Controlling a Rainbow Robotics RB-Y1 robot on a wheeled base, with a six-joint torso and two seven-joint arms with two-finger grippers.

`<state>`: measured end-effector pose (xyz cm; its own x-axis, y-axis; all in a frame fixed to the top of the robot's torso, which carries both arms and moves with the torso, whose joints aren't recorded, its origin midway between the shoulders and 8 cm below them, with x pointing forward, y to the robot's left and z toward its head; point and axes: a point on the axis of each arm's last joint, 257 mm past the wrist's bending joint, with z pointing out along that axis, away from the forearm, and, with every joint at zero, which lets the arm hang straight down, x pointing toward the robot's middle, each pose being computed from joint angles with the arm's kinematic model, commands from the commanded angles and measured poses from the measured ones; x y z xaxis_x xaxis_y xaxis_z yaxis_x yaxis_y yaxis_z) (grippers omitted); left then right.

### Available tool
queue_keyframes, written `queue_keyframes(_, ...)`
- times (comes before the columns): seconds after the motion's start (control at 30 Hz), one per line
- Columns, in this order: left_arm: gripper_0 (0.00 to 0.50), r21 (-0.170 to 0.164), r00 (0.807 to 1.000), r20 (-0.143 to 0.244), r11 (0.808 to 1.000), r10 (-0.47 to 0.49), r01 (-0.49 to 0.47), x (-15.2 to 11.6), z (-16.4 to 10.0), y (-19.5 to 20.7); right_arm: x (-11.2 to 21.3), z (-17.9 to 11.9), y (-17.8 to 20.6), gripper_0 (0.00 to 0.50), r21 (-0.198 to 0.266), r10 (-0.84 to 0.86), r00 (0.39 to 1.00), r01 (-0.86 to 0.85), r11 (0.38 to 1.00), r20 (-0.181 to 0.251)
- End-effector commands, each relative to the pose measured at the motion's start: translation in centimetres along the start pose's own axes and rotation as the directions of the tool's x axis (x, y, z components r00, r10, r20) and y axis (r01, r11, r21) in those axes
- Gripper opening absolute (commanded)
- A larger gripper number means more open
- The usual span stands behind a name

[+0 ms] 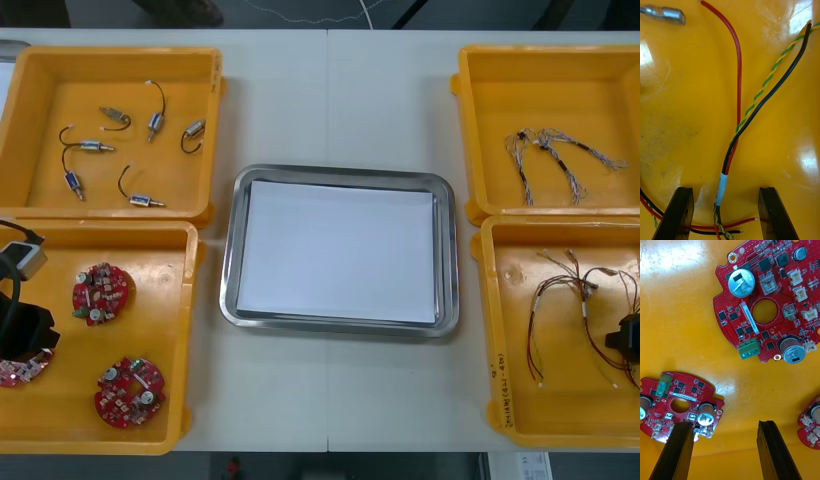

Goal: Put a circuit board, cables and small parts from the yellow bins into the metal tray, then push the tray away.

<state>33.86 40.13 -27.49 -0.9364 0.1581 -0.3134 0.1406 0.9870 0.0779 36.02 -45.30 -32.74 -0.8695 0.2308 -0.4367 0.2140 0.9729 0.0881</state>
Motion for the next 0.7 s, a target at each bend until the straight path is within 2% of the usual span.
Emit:
queue_keyframes(0.03, 0.500, -0.020, 0.985, -0.052, 0.986, 0.166, -0.167, 1.8, 0.2, 1.4, 1.7, 0.9, 0.6, 0.500, -0.011, -0.046, 0.999, 0.046, 0.999, -0.021)
queue_keyframes(0.2, 0.500, -0.025, 0.982, -0.049, 0.982, 0.184, -0.185, 1.8, 0.6, 1.8, 2.2, 1.1, 0.7, 0.500, -0.012, -0.050, 0.998, 0.049, 0.999, -0.029)
queue_keyframes(0.53, 0.500, -0.011, 0.978, -0.051, 0.979, 0.204, -0.205, 2.4, 1.9, 1.7, 3.1, 1.3, 0.4, 0.491, -0.009, -0.049, 0.998, 0.049, 0.999, -0.043)
queue_keyframes(0.57, 0.500, -0.009, 0.978, -0.050, 0.979, 0.203, -0.204, 2.5, 2.1, 1.7, 3.1, 1.3, 0.5, 0.373, -0.010, -0.047, 0.998, 0.046, 0.999, -0.042)
queue_keyframes(0.6, 0.500, -0.009, 0.978, -0.052, 0.979, 0.204, -0.205, 2.6, 2.3, 1.8, 3.1, 1.3, 0.5, 0.193, -0.011, -0.047, 0.998, 0.046, 0.999, -0.040)
queue_keyframes(0.67, 0.500, -0.007, 0.977, -0.051, 0.979, 0.205, -0.206, 2.6, 2.6, 1.9, 3.1, 1.3, 0.4, 0.030, -0.009, -0.047, 0.998, 0.046, 0.999, -0.039)
queue_keyframes(0.7, 0.500, -0.005, 0.977, -0.052, 0.978, 0.207, -0.208, 2.7, 2.7, 1.7, 3.1, 1.3, 0.4, 0.000, -0.009, -0.047, 0.998, 0.046, 0.999, -0.039)
